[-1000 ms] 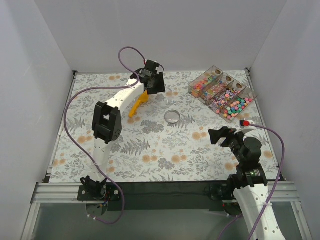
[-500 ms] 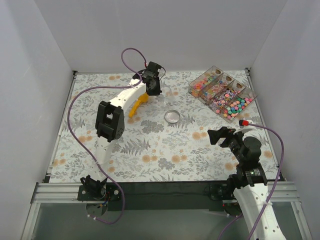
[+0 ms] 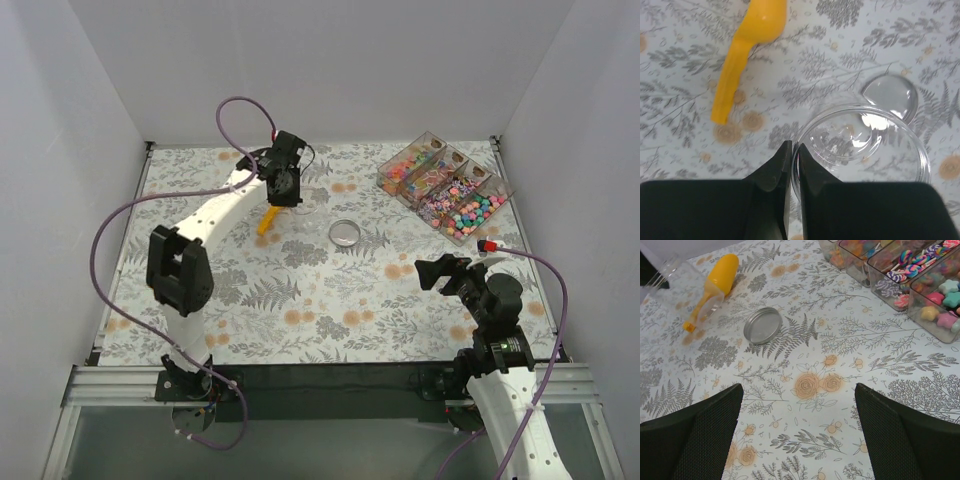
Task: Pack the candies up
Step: Pick up the packing bottle from the center of the board, then place the packing bottle at the center of the board.
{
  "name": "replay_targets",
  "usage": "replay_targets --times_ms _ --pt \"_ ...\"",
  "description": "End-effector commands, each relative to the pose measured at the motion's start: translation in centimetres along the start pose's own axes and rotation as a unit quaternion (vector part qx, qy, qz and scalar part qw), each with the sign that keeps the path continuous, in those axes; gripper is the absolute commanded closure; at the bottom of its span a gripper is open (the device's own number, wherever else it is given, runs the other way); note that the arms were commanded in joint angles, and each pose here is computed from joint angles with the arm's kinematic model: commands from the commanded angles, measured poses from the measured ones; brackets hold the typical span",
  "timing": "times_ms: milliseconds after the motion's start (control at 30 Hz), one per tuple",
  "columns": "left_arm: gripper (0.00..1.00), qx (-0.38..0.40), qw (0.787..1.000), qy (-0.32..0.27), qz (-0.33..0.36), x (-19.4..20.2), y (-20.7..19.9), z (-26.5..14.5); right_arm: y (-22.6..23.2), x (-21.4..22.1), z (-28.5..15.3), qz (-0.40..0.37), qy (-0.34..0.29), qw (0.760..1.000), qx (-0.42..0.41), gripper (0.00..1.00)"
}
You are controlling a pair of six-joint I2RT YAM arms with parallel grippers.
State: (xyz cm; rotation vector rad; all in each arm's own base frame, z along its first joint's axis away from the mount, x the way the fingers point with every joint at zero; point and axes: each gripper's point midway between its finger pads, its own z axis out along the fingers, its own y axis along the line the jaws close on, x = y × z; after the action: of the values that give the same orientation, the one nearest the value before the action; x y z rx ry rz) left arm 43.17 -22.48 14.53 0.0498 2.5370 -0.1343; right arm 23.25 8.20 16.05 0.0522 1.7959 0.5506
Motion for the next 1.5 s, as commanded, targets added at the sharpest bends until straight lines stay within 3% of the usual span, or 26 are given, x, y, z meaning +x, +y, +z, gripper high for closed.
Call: replay_targets --times_ms 0,133,400,633,733,967,1167,1267,1467 --pt "1.0 -0.005 0.999 0.003 0.045 3.8 0.6 -5.8 0.7 -0.4 -0.1 -0.004 -0.008 1.0 -0.016 0.02" --pt "1.0 -0.01 0.999 -0.001 0.051 8.8 1.0 -9.4 0.5 0.0 -0.1 0.0 -0.004 1.0 -0.014 0.02" --pt "0.99 -0.023 0.999 0.021 0.044 17.4 1.0 -10.6 1.1 0.5 0.0 0.01 0.008 1.0 -0.029 0.02" --pt "0.91 -0.048 0.997 0.023 0.061 20.3 -0.1 -9.3 1.5 0.6 0.2 0.014 0.025 0.999 -0.038 0.02" --pt "0.83 -0.053 0.996 0.019 0.064 20.7 -0.4 -9.2 1.8 1.3 0.3 0.016 0.043 0.998 -0.048 0.02" --pt "0.62 -0.015 0.999 -0.01 0.043 18.8 -1.6 -11.8 2.0 2.1 0.5 0.022 0.067 0.996 -0.057 0.02" --pt "0.4 0.062 0.995 -0.076 0.033 12.6 -4.8 -16.8 2.2 1.8 0.6 0.02 0.071 0.995 -0.061 0.02" --pt "0.4 0.081 0.991 -0.1 0.036 9.2 -5.8 -17.2 2.4 1.6 0.5 0.019 0.07 0.995 -0.065 0.02" --pt "0.41 0.089 0.992 -0.092 0.017 3.7 -6.4 -11.5 2.4 1.5 0.4 0.017 0.067 0.996 -0.065 0.02"
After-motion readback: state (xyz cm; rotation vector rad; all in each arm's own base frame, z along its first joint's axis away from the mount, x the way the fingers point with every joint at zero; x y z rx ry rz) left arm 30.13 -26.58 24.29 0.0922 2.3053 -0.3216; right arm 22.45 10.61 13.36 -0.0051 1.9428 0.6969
